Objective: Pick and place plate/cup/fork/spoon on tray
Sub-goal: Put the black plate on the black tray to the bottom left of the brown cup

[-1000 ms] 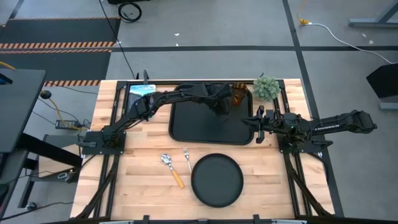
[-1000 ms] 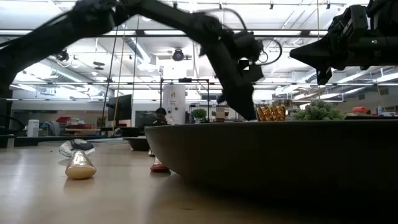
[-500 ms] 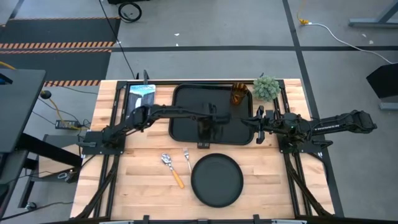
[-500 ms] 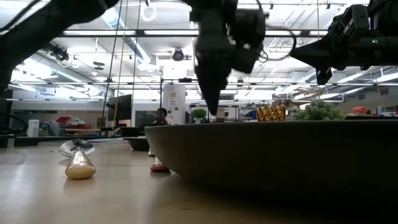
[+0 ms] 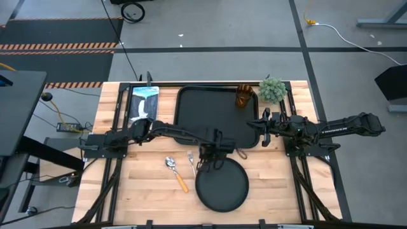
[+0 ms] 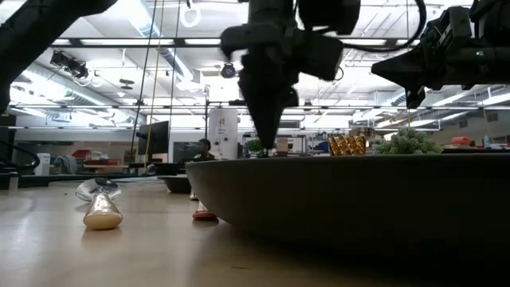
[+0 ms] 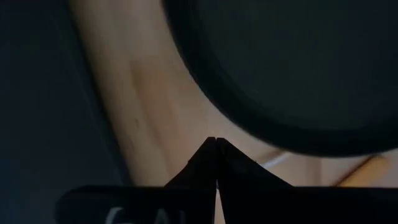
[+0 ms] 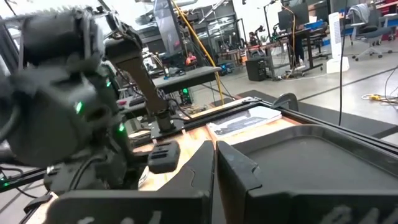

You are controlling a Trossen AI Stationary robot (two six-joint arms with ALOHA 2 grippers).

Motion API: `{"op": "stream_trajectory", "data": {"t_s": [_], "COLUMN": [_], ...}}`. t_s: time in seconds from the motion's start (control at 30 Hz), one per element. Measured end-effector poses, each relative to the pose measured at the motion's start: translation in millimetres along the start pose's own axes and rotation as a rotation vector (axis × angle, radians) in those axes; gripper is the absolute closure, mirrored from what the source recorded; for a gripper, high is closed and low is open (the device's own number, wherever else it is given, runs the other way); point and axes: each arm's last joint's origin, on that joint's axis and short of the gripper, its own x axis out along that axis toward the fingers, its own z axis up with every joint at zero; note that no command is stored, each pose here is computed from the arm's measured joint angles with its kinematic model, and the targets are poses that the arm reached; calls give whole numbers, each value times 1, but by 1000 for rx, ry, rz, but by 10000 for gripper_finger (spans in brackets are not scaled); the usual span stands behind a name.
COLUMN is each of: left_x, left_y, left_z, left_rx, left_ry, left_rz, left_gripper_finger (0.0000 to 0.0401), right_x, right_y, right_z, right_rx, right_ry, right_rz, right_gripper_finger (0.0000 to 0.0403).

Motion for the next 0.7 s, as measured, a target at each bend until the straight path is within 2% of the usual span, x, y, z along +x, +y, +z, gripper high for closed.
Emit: {"op": "stream_trajectory", "data": {"t_s": [0.13, 0.43, 0.53, 0.7], "left_x": [-4, -1, 10, 13], "left_y": [-14, -21, -23, -24], "left_z": [-16, -51, -55, -54], "left_rx": [-50, -408, -523, -680], "left_ry": [-57, -328, -332, -369], "left_rz": [23, -10, -64, -100], "left_gripper_finger": [396, 369, 335, 254], "right_x": [0, 0, 0, 0], "right_y": [0, 0, 0, 0], "right_z": [0, 0, 0, 0], "right_rx": [0, 0, 0, 0], "right_ry": [0, 0, 0, 0], "right_rz": [-1, -1, -1, 0], "right_gripper_finger": [380, 380, 380, 380]}}
